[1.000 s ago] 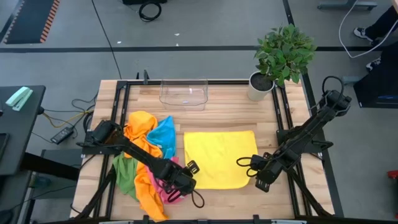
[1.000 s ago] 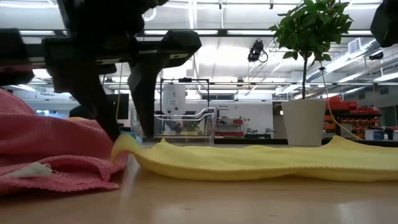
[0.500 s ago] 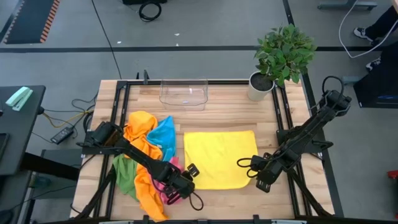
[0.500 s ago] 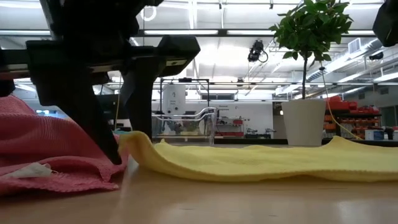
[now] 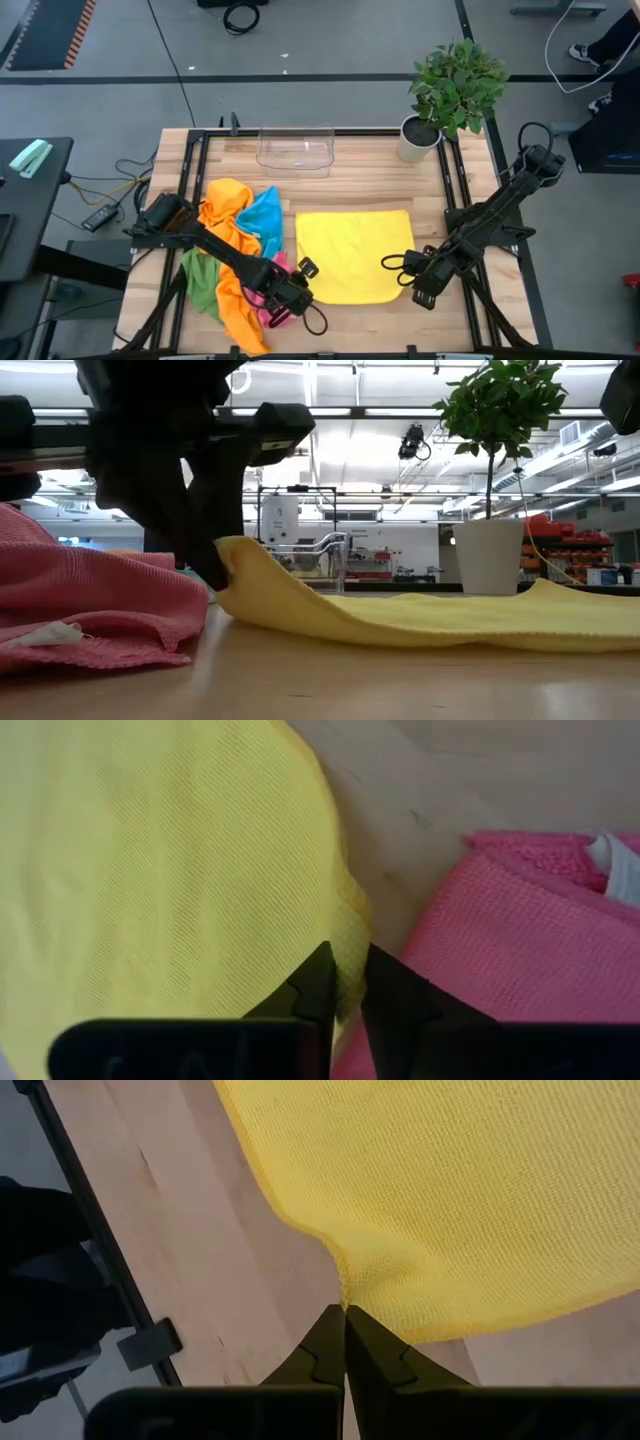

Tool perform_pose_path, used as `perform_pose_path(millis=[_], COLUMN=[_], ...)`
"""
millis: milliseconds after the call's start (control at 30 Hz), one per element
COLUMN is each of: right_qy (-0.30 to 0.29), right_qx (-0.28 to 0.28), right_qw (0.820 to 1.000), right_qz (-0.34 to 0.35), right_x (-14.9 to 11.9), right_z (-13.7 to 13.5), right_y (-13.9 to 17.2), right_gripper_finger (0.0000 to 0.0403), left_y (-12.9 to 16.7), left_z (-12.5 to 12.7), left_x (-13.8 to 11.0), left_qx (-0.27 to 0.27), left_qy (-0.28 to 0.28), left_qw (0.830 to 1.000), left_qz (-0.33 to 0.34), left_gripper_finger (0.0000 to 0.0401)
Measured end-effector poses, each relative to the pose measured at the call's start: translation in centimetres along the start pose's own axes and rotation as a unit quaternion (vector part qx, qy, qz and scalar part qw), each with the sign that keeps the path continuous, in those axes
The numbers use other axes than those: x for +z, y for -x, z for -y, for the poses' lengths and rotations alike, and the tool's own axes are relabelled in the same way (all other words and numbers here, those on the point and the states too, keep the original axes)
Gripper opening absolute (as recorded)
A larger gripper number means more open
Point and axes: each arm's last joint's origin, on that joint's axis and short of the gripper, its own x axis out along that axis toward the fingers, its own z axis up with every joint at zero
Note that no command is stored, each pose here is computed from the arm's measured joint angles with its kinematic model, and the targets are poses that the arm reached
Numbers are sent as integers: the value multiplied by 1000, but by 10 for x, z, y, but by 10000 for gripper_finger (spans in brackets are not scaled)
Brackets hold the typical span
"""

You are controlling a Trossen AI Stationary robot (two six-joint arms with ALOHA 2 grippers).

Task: Fold microfiber towels
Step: Fold the yellow microfiber towel

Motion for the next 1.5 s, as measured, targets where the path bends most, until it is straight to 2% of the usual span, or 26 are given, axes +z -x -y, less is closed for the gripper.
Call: perform_pose_path(millis=[67, 167, 333, 433, 500, 667, 800, 933, 1200, 1300, 1500], right_qy=[-2, -24, -42, -59, -77, -114, -127, -124, -126, -131, -148], right_qx=[1, 9, 35, 22, -15, -103, -150, -189, -229, -240, -259], right_qw=[1000, 999, 998, 998, 996, 985, 978, 972, 964, 960, 953], right_qz=[-2, -23, -35, -7, 29, 73, 73, 62, 54, 55, 46], right_x=[0, -3, -14, -13, -6, 23, 44, 53, 63, 65, 62], right_z=[0, -2, -18, -20, -15, 11, 36, 56, 81, 88, 101], right_y=[0, 1, 10, 16, 18, 19, 17, 15, 12, 11, 5], right_gripper_finger=[9, 5, 2, 2, 2, 1, 1, 0, 0, 0, 0], left_y=[2, 10, 27, 38, 41, 36, 30, 24, 16, 15, 10], left_z=[0, -1, -5, -9, -13, -35, -61, -90, -133, -142, -151], left_x=[0, -2, -1, 0, -3, -25, -43, -63, -99, -108, -119], left_qx=[-1, -7, -40, -41, -27, 7, 25, 43, 60, 62, 66], left_qy=[25, 109, 270, 320, 347, 395, 423, 455, 476, 489, 501], left_qw=[1000, 994, 962, 946, 937, 918, 903, 886, 871, 863, 854], left_qz=[0, -5, 18, 32, 24, -42, -71, -83, -106, -109, -120], left_gripper_finger=[39, 13, 11, 7, 7, 9, 6, 11, 11, 19, 7])
